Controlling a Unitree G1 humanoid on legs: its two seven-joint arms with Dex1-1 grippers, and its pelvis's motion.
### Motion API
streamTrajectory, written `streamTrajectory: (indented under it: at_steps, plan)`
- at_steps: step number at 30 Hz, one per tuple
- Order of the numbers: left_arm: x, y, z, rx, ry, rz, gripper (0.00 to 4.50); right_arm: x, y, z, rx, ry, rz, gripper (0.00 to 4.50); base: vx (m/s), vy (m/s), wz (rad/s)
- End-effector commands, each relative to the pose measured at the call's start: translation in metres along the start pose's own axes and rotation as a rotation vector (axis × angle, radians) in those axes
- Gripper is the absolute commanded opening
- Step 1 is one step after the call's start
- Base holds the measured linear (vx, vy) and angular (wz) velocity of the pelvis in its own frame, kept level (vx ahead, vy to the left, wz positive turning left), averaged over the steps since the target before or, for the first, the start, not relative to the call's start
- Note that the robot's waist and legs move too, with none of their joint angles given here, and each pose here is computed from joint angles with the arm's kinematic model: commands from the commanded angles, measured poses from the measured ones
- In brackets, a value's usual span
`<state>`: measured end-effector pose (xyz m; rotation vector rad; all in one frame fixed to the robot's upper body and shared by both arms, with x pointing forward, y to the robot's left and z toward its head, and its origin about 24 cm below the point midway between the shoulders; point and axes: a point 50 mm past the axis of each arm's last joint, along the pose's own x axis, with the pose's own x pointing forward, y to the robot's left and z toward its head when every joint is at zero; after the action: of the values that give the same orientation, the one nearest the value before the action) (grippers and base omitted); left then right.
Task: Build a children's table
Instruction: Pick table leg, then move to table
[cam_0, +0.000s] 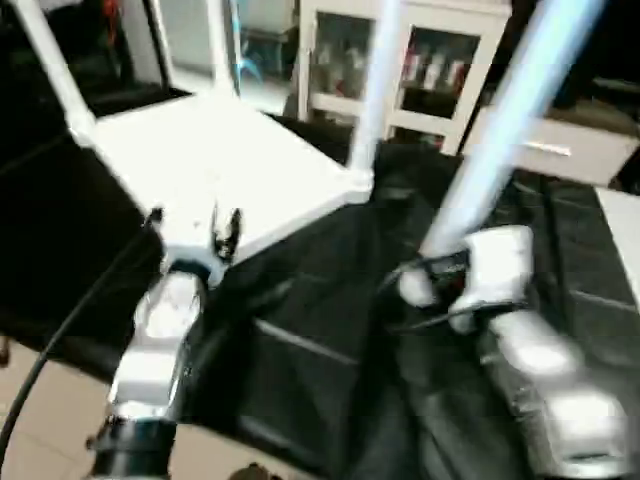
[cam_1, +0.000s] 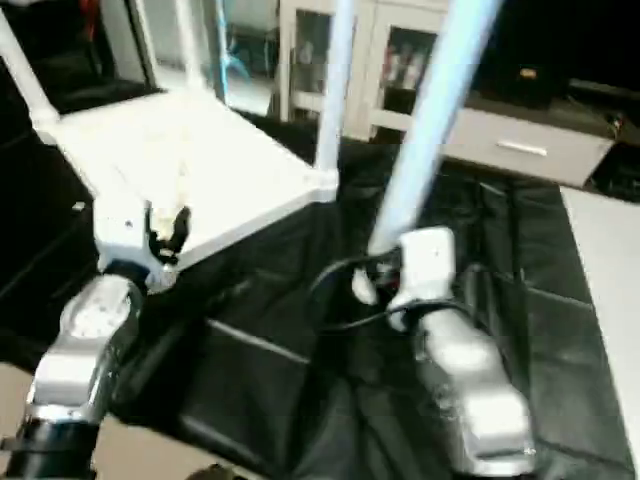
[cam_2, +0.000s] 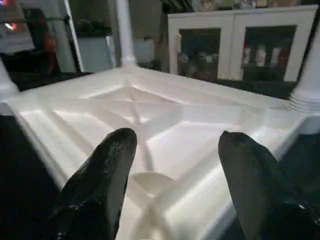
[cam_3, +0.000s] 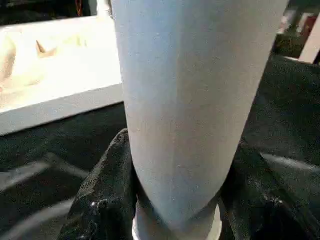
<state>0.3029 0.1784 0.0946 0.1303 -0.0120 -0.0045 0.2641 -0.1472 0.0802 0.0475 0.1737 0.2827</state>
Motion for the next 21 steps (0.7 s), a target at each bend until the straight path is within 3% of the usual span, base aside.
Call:
streamTrajectory:
  at_steps: [1, 7, 12, 21]
  plan:
    - [0.004, -0.004, 0.019, 0.019, -0.074, -0.009, 3.05, 0.000, -0.006, 0.006, 0.001, -0.033, -0.023, 1.86, -0.095, 0.104, -0.21]
    - [0.011, -0.005, 0.024, 0.040, -0.101, -0.017, 3.05, 0.005, -0.006, 0.005, -0.008, -0.045, -0.015, 1.86, -0.056, 0.176, -0.54]
    - [0.008, -0.001, 0.015, 0.080, -0.068, -0.001, 3.05, 0.008, -0.007, 0.007, -0.019, -0.050, -0.005, 1.86, -0.163, 0.255, -0.48]
    - [-0.003, -0.006, -0.003, 0.058, -0.022, 0.089, 3.05, 0.013, -0.010, 0.011, -0.071, -0.045, 0.044, 1.86, -0.080, 0.216, -0.50]
